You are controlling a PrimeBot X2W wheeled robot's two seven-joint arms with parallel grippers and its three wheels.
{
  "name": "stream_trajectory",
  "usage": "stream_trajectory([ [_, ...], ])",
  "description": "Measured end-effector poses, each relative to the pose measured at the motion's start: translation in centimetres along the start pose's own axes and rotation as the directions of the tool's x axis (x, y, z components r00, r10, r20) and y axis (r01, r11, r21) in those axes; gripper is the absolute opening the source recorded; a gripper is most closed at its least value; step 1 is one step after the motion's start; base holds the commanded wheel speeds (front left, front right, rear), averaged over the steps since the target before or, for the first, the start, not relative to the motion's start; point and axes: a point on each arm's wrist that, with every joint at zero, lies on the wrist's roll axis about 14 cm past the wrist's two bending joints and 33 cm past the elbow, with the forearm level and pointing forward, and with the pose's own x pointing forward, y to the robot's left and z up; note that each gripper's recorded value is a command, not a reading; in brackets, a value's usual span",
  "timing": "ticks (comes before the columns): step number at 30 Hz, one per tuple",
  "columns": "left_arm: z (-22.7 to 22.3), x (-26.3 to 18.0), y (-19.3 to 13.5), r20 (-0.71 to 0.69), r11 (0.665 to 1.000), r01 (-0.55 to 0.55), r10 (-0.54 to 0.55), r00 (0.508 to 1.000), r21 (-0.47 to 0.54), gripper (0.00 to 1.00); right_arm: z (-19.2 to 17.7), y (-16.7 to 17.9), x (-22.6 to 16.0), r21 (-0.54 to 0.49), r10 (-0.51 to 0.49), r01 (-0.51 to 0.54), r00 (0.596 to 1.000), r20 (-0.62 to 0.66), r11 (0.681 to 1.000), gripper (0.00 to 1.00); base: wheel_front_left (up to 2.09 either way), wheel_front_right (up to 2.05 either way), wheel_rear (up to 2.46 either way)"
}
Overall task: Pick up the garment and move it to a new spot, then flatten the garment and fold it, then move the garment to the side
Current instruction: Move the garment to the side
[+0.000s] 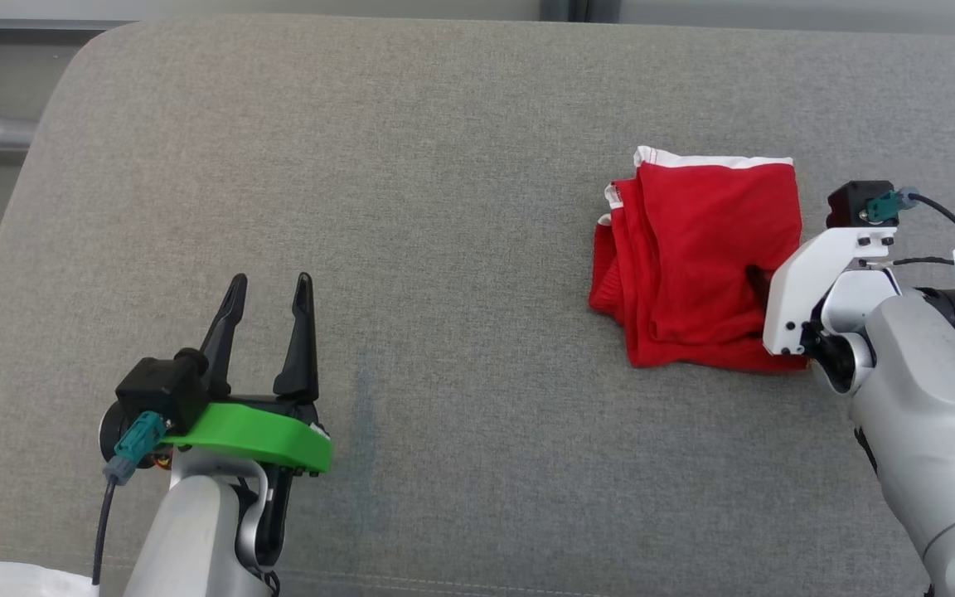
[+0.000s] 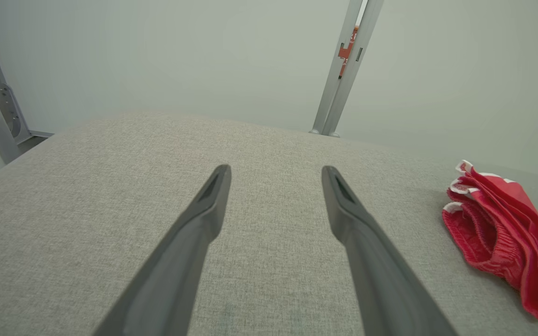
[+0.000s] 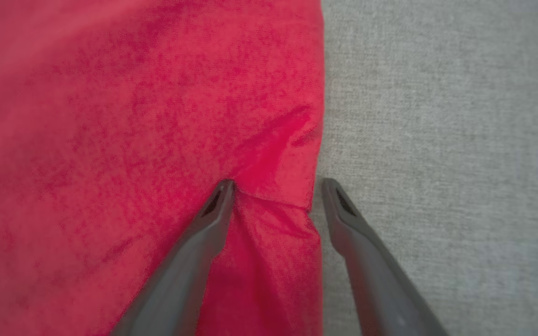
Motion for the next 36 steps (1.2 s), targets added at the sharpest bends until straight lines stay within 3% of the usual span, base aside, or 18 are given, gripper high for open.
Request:
stream_trajectory([
  [1, 0.0, 0.1, -0.1, 0.000, 1.000, 0.003, -0.003, 1.000, 0.001, 1.00, 0.0, 0.3, 0.0, -0.014, 0.005, -0.005, 1.000, 0.006, 1.000, 0.00, 0.00, 0.00, 0.00],
  [10, 1.1, 0.7, -0.6, 0.033, 0.999, 0.020, -0.021, 0.999, 0.026, 1.00, 0.8, -0.3, -1.6, -0.183, -0.018, 0.020, 1.000, 0.012, 0.983, 0.00, 0.00, 0.00, 0.00],
  [20, 1.2, 2.3, -1.9, 0.052, 0.996, 0.063, -0.066, 0.996, 0.059, 1.00, 7.1, -3.4, -5.9, -0.301, -0.090, 0.124, 0.988, 0.124, 0.946, 0.00, 0.00, 0.00, 0.00],
  [28, 0.5, 5.2, -5.8, 0.065, 0.984, 0.170, -0.173, 0.983, 0.045, 1.00, 8.4, -12.7, -10.8, -0.288, -0.285, 0.317, 0.947, 0.147, 0.904, 0.00, 0.00, 0.00, 0.00],
  [33, -1.1, 7.0, -7.8, 0.044, 0.972, 0.231, -0.232, 0.972, 0.037, 1.00, 6.7, -20.8, -14.1, -0.272, -0.456, 0.471, 0.882, 0.118, 0.840, 0.00, 0.00, 0.00, 0.00],
  [36, -2.3, 7.8, -8.3, 0.023, 0.968, 0.250, -0.251, 0.968, 0.032, 1.00, 5.7, -23.8, -14.8, -0.266, -0.515, 0.522, 0.851, 0.100, 0.811, 0.00, 0.00, 0.00, 0.00],
])
